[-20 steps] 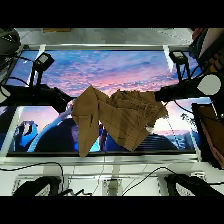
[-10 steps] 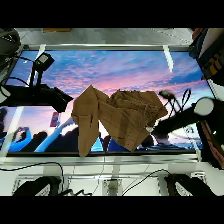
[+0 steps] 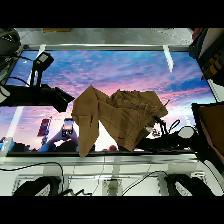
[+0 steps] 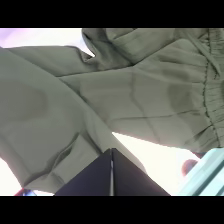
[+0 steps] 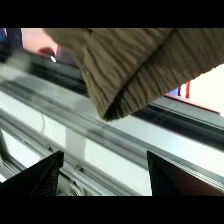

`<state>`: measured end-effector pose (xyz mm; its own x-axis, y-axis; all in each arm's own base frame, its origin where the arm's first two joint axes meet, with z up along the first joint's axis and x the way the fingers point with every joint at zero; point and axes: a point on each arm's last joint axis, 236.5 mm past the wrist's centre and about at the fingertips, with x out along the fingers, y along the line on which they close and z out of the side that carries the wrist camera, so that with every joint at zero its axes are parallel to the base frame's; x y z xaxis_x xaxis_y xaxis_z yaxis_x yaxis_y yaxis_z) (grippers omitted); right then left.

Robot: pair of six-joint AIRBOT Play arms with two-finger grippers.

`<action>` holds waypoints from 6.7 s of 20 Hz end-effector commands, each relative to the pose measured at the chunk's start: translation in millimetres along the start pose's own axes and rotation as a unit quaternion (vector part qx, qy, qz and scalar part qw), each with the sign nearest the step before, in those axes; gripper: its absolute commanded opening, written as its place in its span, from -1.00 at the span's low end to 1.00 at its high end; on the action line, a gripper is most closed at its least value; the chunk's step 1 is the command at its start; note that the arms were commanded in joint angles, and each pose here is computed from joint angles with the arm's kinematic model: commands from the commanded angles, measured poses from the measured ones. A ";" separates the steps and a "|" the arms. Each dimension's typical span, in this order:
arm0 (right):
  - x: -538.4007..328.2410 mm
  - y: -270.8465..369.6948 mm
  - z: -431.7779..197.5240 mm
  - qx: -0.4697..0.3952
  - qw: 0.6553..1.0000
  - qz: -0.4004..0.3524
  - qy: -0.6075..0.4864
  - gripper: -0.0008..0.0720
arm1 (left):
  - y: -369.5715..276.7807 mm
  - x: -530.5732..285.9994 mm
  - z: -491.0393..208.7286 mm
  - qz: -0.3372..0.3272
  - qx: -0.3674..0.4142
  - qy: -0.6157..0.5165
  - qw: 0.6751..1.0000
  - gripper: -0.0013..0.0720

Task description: Fold the clothes and pants, and hang the long-sleeved shirts on hangers.

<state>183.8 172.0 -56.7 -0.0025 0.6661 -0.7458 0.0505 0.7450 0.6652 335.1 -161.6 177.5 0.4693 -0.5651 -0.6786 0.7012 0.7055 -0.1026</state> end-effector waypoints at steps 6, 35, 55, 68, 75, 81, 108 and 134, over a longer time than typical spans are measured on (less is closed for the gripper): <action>40.8 -25.7 17.8 0.176 0.984 0.022 -0.008 0.67 | -4.0 -0.1 2.0 -0.008 -0.035 -0.004 0.999 0.25; 58.8 22.2 50.6 0.068 0.996 0.045 -0.032 -0.89 | -67.1 75.2 -281.6 -0.064 -0.405 0.194 0.891 0.42; 23.9 42.0 106.2 0.012 0.995 0.042 -0.091 -0.89 | 12.5 122.2 -190.8 -0.013 -0.428 0.019 0.903 -0.92; -331.2 22.4 258.8 -0.014 0.908 -0.068 -0.413 -0.89 | 258.1 -176.7 -20.2 0.295 -0.330 -0.309 0.842 -0.93; -360.3 -36.2 230.5 0.037 0.906 -0.147 -0.394 -0.89 | 276.2 -184.6 -95.9 0.390 -0.297 -0.163 0.856 -0.93; -326.1 -85.7 148.7 0.082 0.942 -0.249 -0.211 -0.89 | 263.6 -164.8 -226.3 0.422 -0.274 0.098 0.859 -0.93; -181.5 -144.5 -35.9 0.087 0.954 -0.211 0.193 -0.33 | 189.7 -153.4 -423.7 0.153 -0.165 0.491 0.842 0.59; -221.8 -212.6 158.0 0.133 0.955 -0.047 -0.261 -0.89 | 239.8 -2.3 -165.6 0.285 -0.085 0.174 0.939 -0.20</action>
<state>326.8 -171.3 -41.0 0.3956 0.1484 -0.9064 0.3867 0.8682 0.3109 400.0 112.9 30.9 0.4882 0.1192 -0.8646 0.2123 0.9447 0.2501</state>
